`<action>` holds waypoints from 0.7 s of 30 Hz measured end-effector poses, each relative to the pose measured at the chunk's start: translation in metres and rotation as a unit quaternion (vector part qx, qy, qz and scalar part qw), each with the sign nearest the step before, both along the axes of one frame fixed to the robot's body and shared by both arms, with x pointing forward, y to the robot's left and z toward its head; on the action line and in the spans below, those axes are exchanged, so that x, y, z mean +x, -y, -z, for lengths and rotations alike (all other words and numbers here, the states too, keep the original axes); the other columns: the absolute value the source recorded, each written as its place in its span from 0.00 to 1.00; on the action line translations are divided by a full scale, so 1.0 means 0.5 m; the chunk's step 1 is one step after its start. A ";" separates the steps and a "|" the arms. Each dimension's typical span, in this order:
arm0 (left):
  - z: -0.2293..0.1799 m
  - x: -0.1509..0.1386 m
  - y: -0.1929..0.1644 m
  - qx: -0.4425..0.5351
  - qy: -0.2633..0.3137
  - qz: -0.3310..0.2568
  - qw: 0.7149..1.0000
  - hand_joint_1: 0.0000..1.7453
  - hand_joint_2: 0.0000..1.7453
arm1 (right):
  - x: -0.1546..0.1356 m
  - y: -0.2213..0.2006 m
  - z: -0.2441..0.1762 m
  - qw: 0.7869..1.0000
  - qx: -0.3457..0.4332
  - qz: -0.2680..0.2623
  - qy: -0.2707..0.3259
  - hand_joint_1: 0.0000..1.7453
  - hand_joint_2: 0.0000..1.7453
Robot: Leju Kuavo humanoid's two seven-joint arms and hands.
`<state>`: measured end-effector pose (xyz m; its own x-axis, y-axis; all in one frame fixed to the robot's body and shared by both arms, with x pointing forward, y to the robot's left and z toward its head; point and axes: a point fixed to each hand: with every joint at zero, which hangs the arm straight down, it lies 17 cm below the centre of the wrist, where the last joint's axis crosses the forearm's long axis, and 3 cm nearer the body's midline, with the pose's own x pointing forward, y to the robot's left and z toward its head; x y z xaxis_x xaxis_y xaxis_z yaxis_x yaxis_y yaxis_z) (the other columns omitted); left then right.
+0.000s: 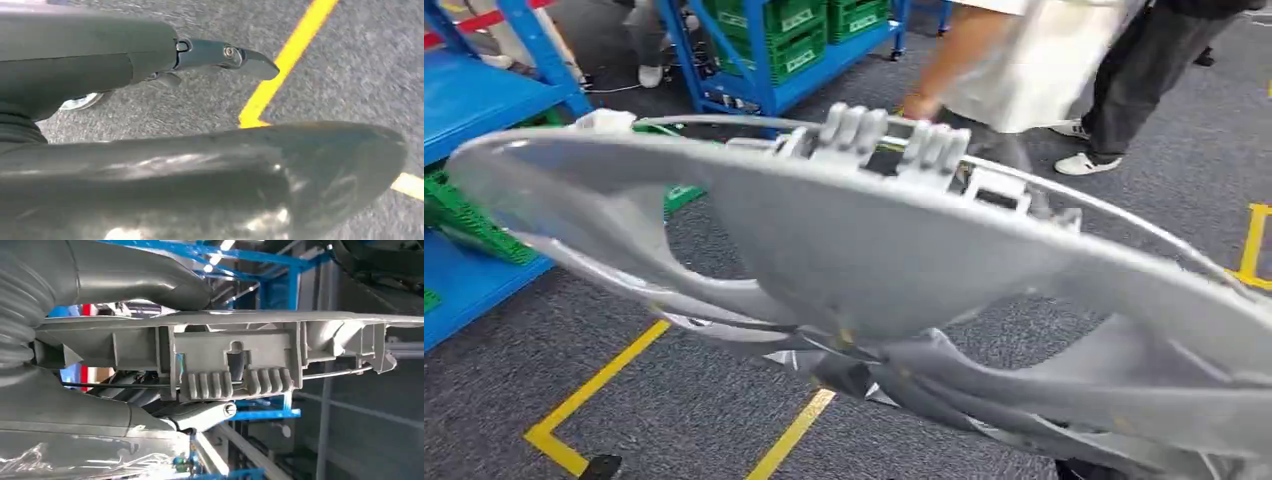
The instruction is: Take the parts from the cabinet and place them on the table.
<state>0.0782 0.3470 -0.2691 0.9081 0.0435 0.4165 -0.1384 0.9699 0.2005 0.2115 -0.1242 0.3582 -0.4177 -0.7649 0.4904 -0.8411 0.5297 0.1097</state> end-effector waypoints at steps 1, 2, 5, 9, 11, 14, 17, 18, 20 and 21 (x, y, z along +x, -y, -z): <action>0.000 0.001 0.004 -0.003 0.000 0.003 1.000 0.00 0.00 | 0.000 0.000 -0.003 1.000 0.003 -0.005 0.000 1.00 1.00; 0.001 0.002 0.008 -0.006 -0.001 0.006 1.000 0.00 0.00 | 0.000 0.000 -0.007 1.000 0.006 -0.010 0.001 1.00 1.00; 0.000 0.007 0.013 -0.009 0.000 0.009 1.000 0.00 0.00 | -0.002 -0.001 -0.015 1.000 0.013 -0.020 0.006 1.00 1.00; 0.000 0.008 0.016 -0.011 0.001 0.010 1.000 0.00 0.00 | -0.003 -0.002 -0.015 1.000 0.012 -0.022 0.006 1.00 1.00; 0.000 0.012 0.020 -0.013 0.003 0.012 1.000 0.00 0.00 | -0.003 -0.002 -0.016 1.000 0.012 -0.023 0.007 1.00 1.00; -0.005 0.033 0.041 -0.011 0.019 0.029 0.999 0.00 0.00 | 0.000 0.008 -0.020 1.000 0.010 -0.008 0.019 1.00 1.00; -0.006 0.040 0.043 -0.008 0.023 0.029 0.999 0.00 0.00 | 0.004 0.010 -0.013 1.000 -0.005 0.010 0.022 1.00 1.00; -0.007 0.044 0.042 -0.008 0.027 0.028 0.999 0.00 0.00 | 0.006 0.011 -0.013 1.000 -0.006 0.012 0.023 1.00 1.00; -0.009 0.050 0.049 -0.013 0.033 0.023 0.999 0.00 0.00 | 0.012 0.018 -0.016 0.999 -0.002 0.020 0.024 1.00 1.00; -0.010 0.054 0.052 -0.015 0.036 0.019 0.999 0.00 0.00 | 0.016 0.020 -0.021 0.999 0.000 0.025 0.026 1.00 1.00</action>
